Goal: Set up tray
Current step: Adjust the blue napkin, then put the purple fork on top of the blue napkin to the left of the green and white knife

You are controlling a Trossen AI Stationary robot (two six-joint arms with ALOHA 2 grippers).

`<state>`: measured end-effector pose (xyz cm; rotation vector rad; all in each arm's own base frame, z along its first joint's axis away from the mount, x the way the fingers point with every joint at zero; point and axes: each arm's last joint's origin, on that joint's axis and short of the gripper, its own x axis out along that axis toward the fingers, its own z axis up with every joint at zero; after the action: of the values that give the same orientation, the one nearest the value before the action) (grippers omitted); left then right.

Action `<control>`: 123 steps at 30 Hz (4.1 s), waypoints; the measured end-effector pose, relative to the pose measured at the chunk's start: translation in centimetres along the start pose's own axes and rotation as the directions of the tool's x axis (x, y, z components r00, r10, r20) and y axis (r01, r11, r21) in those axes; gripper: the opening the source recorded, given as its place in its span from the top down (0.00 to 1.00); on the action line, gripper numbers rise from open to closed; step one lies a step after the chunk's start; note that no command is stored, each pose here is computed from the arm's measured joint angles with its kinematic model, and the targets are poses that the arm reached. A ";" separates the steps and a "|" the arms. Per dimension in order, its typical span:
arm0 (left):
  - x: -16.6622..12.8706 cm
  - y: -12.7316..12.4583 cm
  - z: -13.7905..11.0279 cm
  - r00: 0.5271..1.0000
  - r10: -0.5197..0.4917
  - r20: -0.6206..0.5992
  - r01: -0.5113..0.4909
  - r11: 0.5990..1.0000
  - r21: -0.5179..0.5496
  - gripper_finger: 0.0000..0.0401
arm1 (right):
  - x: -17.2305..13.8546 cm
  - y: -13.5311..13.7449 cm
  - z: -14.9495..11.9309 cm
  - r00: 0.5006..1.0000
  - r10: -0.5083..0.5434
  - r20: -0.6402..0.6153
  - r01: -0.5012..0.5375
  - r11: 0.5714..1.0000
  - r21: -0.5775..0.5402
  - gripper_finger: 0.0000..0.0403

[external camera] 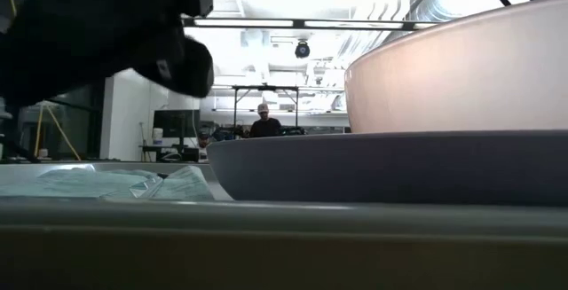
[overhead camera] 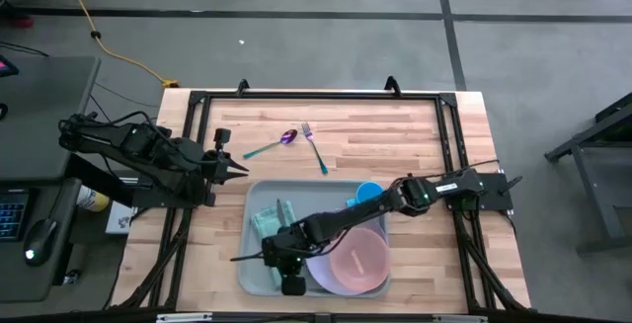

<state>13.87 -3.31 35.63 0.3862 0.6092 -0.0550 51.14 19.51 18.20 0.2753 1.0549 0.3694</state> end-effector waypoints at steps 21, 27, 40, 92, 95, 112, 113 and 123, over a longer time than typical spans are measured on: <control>0.0 -0.1 -0.3 1.000 -0.005 -0.027 0.005 1.000 0.006 0.82 | 1.0 -0.2 -0.8 0.998 0.061 -0.031 -0.064 0.990 -0.127 1.00; 0.0 0.0 -0.3 1.000 -0.005 -0.027 0.005 1.000 0.004 0.82 | 1.9 0.2 -1.4 0.998 0.054 -0.025 -0.057 0.990 -0.129 1.00; 0.0 0.0 -0.3 1.000 -0.004 -0.027 0.004 1.000 -0.001 0.82 | 2.8 -0.2 -1.1 0.999 0.045 0.028 -0.041 0.990 -0.134 1.00; 0.0 0.0 -0.3 1.000 0.001 -0.028 -0.001 1.000 0.002 0.82 | -2.3 -4.6 1.1 0.965 -0.262 0.028 0.253 0.951 0.180 1.00; 0.0 0.0 -0.3 1.000 0.000 -0.031 0.000 1.000 0.015 0.82 | -4.7 -6.1 0.6 0.910 -0.408 -0.069 0.406 0.848 0.342 1.00; -4.7 1.0 -3.7 0.994 0.106 0.032 -0.107 0.994 0.031 0.82 | -21.2 -18.9 1.6 0.797 -0.581 -0.166 0.539 0.559 0.630 1.00; -4.9 1.0 -4.3 0.993 0.110 0.046 -0.111 0.994 0.023 0.82 | -21.6 -19.9 1.4 0.807 -0.565 -0.173 0.527 0.556 0.643 1.00; -5.7 0.8 -6.2 0.966 0.154 0.207 -0.137 0.986 -0.096 0.82 | -19.7 -25.6 -0.8 0.903 -0.395 -0.168 0.399 0.629 0.667 0.93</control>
<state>5.89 -0.60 34.49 0.3404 0.3673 0.0684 45.94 -11.95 23.39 0.6957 1.1948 -0.4620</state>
